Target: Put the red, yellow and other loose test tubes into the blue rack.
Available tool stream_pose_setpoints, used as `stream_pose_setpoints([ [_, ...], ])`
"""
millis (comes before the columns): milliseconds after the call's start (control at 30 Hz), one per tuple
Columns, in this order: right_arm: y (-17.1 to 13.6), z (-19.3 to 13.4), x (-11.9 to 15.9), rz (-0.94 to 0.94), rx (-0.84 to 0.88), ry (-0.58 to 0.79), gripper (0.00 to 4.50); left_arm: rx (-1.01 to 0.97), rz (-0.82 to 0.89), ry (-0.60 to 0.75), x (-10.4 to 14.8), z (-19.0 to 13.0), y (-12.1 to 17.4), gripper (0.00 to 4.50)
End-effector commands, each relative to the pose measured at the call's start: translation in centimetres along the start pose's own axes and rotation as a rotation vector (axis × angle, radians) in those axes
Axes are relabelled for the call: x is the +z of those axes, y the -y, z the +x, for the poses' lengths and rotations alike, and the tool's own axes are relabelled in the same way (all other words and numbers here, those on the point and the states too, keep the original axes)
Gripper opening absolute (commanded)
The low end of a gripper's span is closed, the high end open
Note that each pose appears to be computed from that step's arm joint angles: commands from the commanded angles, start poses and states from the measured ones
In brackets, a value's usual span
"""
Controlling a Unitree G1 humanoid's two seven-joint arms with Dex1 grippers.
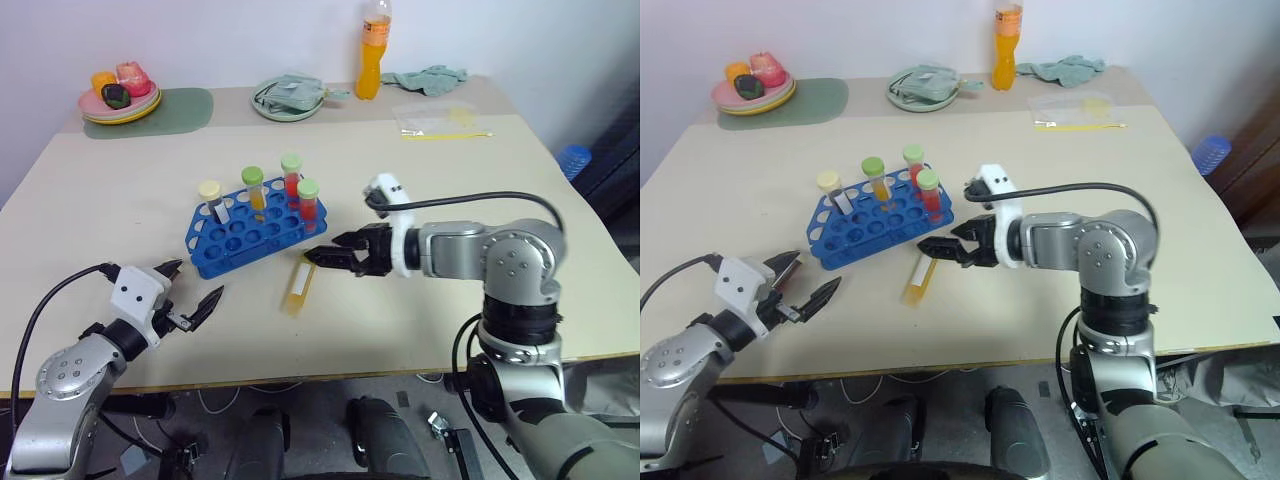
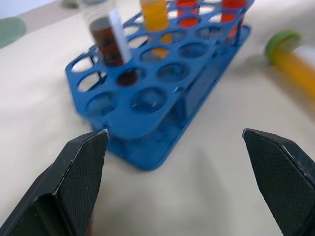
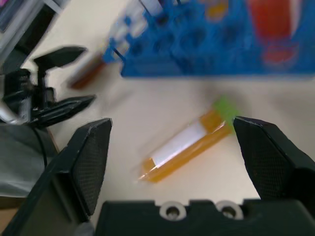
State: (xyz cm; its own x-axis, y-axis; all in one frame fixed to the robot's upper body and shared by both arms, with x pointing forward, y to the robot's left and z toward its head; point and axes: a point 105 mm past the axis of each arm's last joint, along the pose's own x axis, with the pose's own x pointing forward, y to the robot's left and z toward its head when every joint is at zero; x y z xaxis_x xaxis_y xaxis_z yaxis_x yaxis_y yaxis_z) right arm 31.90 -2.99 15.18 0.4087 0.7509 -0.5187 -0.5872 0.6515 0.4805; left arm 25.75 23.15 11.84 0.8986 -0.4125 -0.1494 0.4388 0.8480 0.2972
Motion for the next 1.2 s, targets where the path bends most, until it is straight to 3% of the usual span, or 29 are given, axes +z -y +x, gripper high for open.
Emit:
stream_pose_setpoints([
  [33, 0.3, 0.3, 1.5, 0.095, -0.101, -0.03, 4.32, -0.034, 0.042, 0.032, 1.0, -0.2, 0.1, 4.5],
  [333, -3.3, 1.3, 1.4, 0.303, -0.296, -0.042, 4.32, -0.026, 0.041, 0.02, 0.9, -1.2, 0.9, 4.5],
  [700, -1.5, 2.3, -2.0, 0.358, -0.438, -0.16, 4.32, -0.017, 0.038, 0.022, 1.0, -1.1, 1.1, 4.5],
  [1167, -1.7, 3.1, -1.4, 0.385, -0.447, -0.204, 4.32, -0.021, 0.031, 0.022, 0.9, -1.0, 1.4, 4.5],
  [1200, -1.6, 3.1, -1.3, 0.386, -0.448, -0.205, 4.08, -0.021, 0.031, 0.021, 0.9, -1.0, 1.5, 4.5],
])
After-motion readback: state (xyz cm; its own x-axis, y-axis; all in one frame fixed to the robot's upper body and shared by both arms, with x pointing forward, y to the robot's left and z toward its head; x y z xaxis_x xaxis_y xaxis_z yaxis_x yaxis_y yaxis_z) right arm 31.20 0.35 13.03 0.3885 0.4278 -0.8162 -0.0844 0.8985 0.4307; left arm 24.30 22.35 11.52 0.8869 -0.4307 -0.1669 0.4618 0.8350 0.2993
